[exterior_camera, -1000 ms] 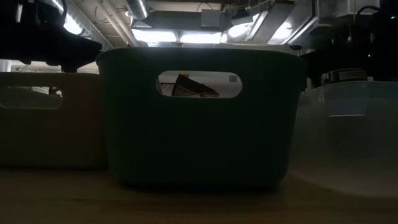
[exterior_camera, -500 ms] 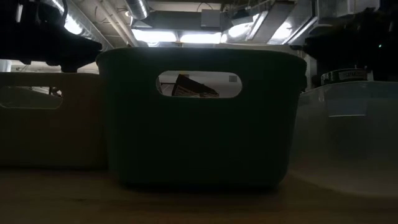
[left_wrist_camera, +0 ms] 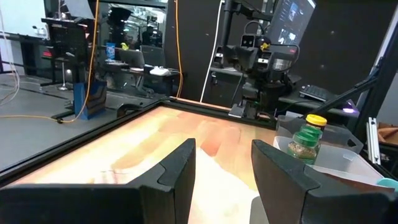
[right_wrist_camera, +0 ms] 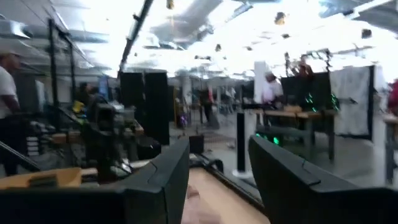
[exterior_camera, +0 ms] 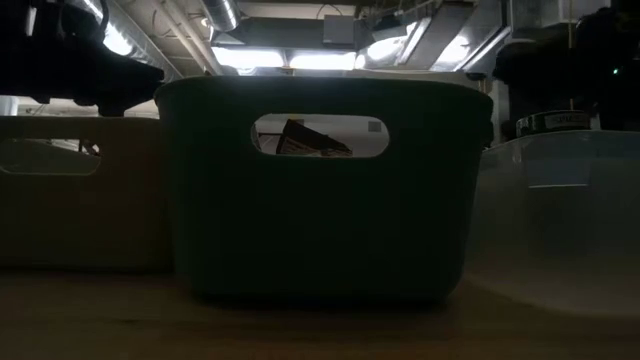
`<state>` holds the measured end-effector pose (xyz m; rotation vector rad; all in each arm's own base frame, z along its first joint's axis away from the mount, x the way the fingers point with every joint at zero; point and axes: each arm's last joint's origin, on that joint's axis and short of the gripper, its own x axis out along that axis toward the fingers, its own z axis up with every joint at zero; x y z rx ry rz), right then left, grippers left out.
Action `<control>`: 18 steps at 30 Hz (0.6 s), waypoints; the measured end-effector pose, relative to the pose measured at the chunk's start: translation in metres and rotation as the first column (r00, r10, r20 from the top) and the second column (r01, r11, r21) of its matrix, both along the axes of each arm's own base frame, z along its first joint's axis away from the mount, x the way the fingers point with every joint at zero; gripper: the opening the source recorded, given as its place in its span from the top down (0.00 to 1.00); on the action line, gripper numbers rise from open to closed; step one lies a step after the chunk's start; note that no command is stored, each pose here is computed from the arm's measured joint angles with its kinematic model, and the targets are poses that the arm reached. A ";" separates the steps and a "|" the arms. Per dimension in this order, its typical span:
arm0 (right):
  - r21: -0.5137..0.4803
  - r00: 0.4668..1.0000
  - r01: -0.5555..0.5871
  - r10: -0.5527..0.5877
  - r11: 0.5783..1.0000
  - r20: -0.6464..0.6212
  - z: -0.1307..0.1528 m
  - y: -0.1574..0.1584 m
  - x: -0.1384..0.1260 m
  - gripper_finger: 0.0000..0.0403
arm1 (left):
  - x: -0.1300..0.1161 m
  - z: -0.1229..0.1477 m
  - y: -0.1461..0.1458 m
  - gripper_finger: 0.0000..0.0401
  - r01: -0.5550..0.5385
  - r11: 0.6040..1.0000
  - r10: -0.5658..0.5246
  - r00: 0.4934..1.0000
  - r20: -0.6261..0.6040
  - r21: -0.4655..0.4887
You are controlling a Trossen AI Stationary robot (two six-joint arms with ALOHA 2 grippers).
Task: Sort spices by type
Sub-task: Return to Home Position
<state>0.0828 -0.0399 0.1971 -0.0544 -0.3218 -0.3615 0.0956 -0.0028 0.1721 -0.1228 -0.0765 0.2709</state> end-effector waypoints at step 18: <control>0.168 0.966 0.069 -0.024 0.983 -0.257 -0.029 -0.004 0.005 0.58 | 0.000 0.000 0.000 0.65 0.000 1.000 0.000 1.000 -0.001 0.000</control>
